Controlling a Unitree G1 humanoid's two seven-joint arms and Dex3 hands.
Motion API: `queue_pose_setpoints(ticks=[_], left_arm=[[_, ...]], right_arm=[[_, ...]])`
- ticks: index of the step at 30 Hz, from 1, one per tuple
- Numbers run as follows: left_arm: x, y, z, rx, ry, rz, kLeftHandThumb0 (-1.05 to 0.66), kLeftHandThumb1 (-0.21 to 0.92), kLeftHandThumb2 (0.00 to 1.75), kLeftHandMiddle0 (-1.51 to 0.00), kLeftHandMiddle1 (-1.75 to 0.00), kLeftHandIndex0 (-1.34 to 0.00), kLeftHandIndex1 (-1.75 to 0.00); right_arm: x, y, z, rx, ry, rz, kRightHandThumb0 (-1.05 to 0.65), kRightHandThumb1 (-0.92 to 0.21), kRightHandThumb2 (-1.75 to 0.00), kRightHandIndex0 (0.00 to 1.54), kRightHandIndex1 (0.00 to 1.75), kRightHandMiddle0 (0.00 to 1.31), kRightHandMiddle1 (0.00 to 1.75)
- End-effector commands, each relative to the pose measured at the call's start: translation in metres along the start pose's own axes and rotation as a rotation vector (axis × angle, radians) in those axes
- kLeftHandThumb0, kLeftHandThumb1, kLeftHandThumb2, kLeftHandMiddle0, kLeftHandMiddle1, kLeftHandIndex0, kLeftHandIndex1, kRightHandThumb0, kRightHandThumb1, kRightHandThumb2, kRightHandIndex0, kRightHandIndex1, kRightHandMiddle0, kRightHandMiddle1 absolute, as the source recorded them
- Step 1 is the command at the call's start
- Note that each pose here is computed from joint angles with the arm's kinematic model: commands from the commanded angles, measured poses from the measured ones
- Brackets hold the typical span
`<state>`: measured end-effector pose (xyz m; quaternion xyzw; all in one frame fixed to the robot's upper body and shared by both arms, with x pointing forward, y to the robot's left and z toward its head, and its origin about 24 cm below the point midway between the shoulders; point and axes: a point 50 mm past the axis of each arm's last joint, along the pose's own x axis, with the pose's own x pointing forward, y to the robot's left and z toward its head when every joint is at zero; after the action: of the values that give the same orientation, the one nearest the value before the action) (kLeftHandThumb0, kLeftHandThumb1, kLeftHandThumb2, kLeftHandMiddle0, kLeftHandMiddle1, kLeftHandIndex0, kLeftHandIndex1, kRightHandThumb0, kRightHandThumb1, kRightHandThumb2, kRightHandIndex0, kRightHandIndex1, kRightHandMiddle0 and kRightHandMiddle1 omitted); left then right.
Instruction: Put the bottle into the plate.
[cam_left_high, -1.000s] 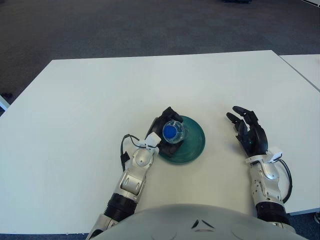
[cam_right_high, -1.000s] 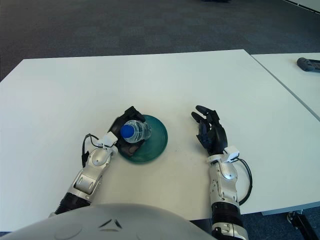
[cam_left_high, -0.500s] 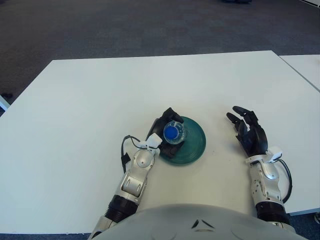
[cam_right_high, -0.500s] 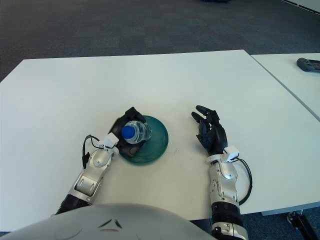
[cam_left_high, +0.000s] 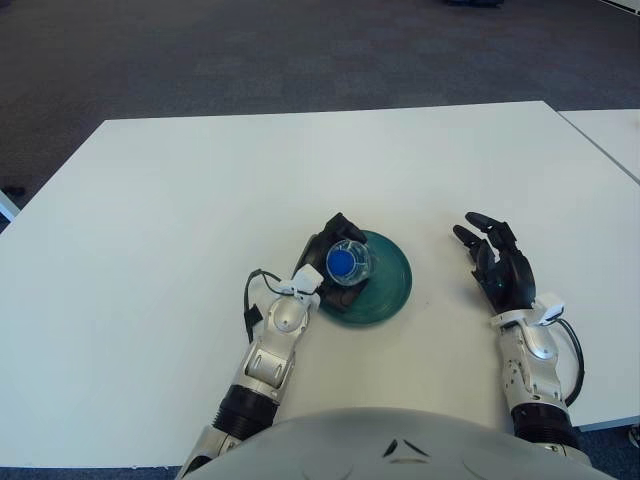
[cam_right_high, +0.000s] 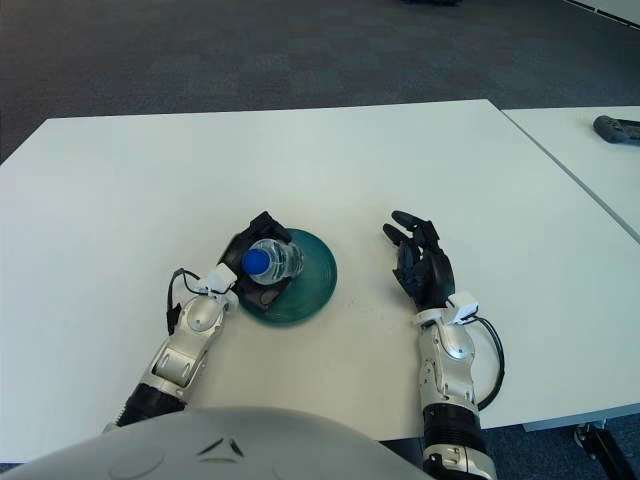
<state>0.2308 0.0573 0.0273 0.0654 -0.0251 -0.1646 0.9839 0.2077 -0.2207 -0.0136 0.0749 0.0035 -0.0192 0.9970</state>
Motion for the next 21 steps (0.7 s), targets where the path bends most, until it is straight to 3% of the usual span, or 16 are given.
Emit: queue_pose_setpoints(ticks=[1,2,3,4,5,6,8,9,10,12,15,19,21], left_arm=[[0.001,-0.001,-0.015,-0.021,0.037,0.01,0.0,0.07,1.6,-0.79,-1.74,-0.58,-1.73],[0.001,-0.002,-0.017,-0.017,0.033,0.001,0.0,0.06,1.61,-0.8,-1.75,-0.59,-1.72],[0.001,-0.002,-0.019,-0.012,0.029,-0.006,-0.01,0.19,1.43,-0.71,-1.75,-0.54,-1.64],[0.001,-0.003,-0.021,-0.001,0.034,-0.022,-0.01,0.24,1.36,-0.67,-1.75,-0.52,-1.62],[0.001,-0.003,-0.023,0.006,0.037,-0.034,-0.28,0.4,1.09,-0.48,-1.53,-0.36,-1.56],[0.001,-0.004,-0.025,0.018,0.049,-0.055,-0.38,0.48,0.95,-0.41,-1.44,-0.3,-1.54],[0.0,-0.005,-0.027,0.03,0.069,-0.088,-0.65,0.72,0.53,-0.29,-1.04,-0.14,-1.29],[0.0,-0.005,-0.028,0.033,0.078,-0.1,-0.73,0.79,0.42,-0.27,-0.82,-0.09,-1.15],[-0.001,-0.005,-0.029,0.029,0.091,-0.116,-0.76,0.82,0.38,-0.26,-0.73,-0.07,-1.09],[-0.001,-0.006,-0.03,0.023,0.113,-0.139,-0.87,0.88,0.31,-0.21,-0.38,-0.03,-0.79],[-0.002,-0.006,-0.031,0.022,0.133,-0.158,-0.97,0.91,0.31,-0.14,-0.16,-0.01,-0.47],[-0.002,-0.004,-0.029,0.037,0.149,-0.182,-1.03,0.92,0.35,-0.06,-0.04,0.0,-0.14],[-0.002,-0.003,-0.028,0.058,0.151,-0.188,-1.04,0.92,0.37,-0.03,-0.02,0.0,-0.07]], right_arm=[[-0.037,0.005,-0.054,0.079,0.28,-0.052,-0.68,-0.92,-0.6,0.39,0.6,0.08,0.98],[-0.037,0.005,-0.054,0.079,0.28,-0.052,-0.68,-0.92,-0.6,0.39,0.6,0.08,0.98],[-0.037,0.005,-0.054,0.079,0.28,-0.052,-0.68,-0.92,-0.6,0.39,0.6,0.08,0.98],[-0.038,0.005,-0.054,0.079,0.28,-0.052,-0.68,-0.92,-0.6,0.39,0.6,0.08,0.98],[-0.038,0.005,-0.054,0.079,0.28,-0.052,-0.68,-0.92,-0.6,0.39,0.6,0.08,0.98],[-0.038,0.005,-0.054,0.079,0.28,-0.052,-0.68,-0.92,-0.6,0.39,0.6,0.08,0.98],[-0.038,0.005,-0.054,0.079,0.28,-0.052,-0.68,-0.92,-0.6,0.39,0.6,0.08,0.98],[-0.038,0.005,-0.054,0.079,0.28,-0.052,-0.68,-0.92,-0.6,0.39,0.6,0.08,0.98],[-0.038,0.005,-0.054,0.079,0.28,-0.052,-0.68,-0.92,-0.6,0.39,0.6,0.08,0.98],[-0.038,0.005,-0.054,0.079,0.28,-0.052,-0.68,-0.92,-0.6,0.39,0.6,0.08,0.98],[-0.039,0.005,-0.054,0.079,0.279,-0.052,-0.68,-0.92,-0.6,0.39,0.6,0.08,0.98],[-0.039,0.005,-0.054,0.079,0.279,-0.052,-0.68,-0.92,-0.6,0.39,0.6,0.08,0.98],[-0.039,0.005,-0.054,0.079,0.279,-0.052,-0.68,-0.92,-0.6,0.39,0.6,0.08,0.98]])
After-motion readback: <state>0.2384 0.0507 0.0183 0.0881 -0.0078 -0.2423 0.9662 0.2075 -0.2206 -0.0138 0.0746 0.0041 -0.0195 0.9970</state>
